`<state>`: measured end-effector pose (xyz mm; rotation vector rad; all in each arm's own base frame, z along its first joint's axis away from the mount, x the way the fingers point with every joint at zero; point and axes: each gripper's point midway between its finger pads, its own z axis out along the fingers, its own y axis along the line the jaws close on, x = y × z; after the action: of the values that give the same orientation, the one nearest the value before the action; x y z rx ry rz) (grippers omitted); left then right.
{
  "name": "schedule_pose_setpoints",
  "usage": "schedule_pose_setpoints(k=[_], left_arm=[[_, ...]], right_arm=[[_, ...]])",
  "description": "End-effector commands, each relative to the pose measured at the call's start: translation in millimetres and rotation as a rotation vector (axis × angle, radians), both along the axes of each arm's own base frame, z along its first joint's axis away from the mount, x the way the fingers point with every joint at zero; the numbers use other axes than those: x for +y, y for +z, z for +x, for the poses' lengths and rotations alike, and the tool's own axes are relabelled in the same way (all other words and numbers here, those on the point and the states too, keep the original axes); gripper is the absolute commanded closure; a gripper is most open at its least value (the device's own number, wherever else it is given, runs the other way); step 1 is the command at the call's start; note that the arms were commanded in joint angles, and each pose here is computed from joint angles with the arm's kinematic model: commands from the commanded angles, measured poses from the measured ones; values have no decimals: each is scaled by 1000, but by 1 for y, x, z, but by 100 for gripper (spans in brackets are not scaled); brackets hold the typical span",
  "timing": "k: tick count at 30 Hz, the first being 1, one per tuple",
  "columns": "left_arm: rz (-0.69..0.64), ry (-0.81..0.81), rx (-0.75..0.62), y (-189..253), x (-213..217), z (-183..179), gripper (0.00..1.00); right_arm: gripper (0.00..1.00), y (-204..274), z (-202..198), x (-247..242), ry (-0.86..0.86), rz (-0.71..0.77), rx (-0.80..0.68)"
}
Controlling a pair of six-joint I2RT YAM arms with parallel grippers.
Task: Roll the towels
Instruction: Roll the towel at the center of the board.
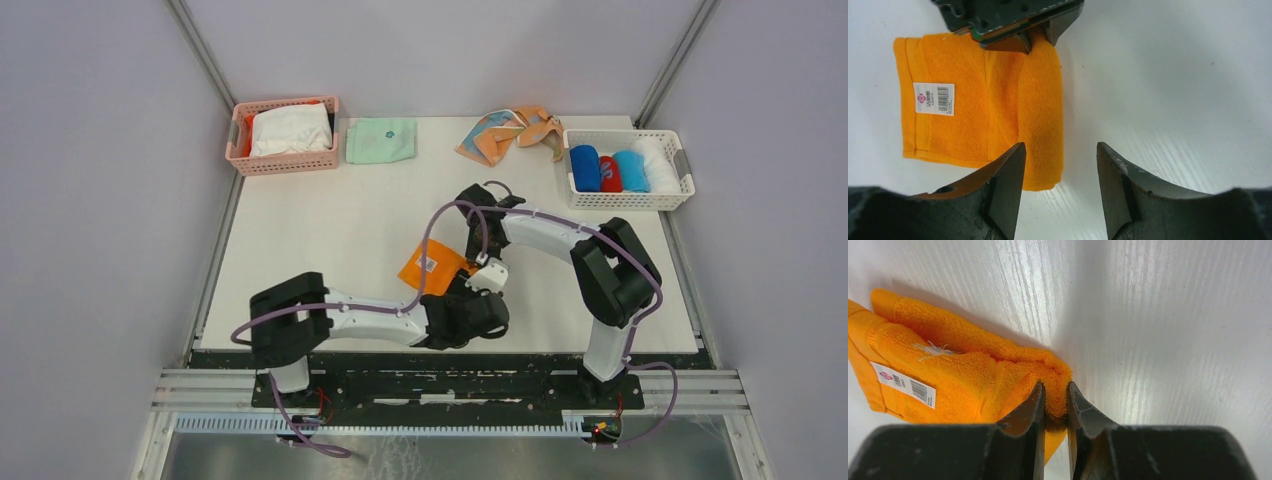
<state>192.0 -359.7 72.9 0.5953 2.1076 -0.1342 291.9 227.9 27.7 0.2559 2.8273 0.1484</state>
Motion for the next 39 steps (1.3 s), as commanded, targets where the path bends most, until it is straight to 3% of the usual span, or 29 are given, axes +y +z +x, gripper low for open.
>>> schedule_pose_setpoints(k=[1,14,22,28,39], left_arm=[[164,36,-196,14,-1,21,39],[342,-10,-241,-22,-9,26,46],[389,0,-193,-49,3,25,75],[180,-26,-13,-47,8,24,87],[-434,-80,461,-38,23,26,87]], right_arm=[[85,3,2,-4,-13,-39,3],[85,-1,1,1,-4,-16,19],[83,2,1,9,23,35,4],[70,21,8,27,65,198,-75],[42,62,27,14,-16,473,-215]])
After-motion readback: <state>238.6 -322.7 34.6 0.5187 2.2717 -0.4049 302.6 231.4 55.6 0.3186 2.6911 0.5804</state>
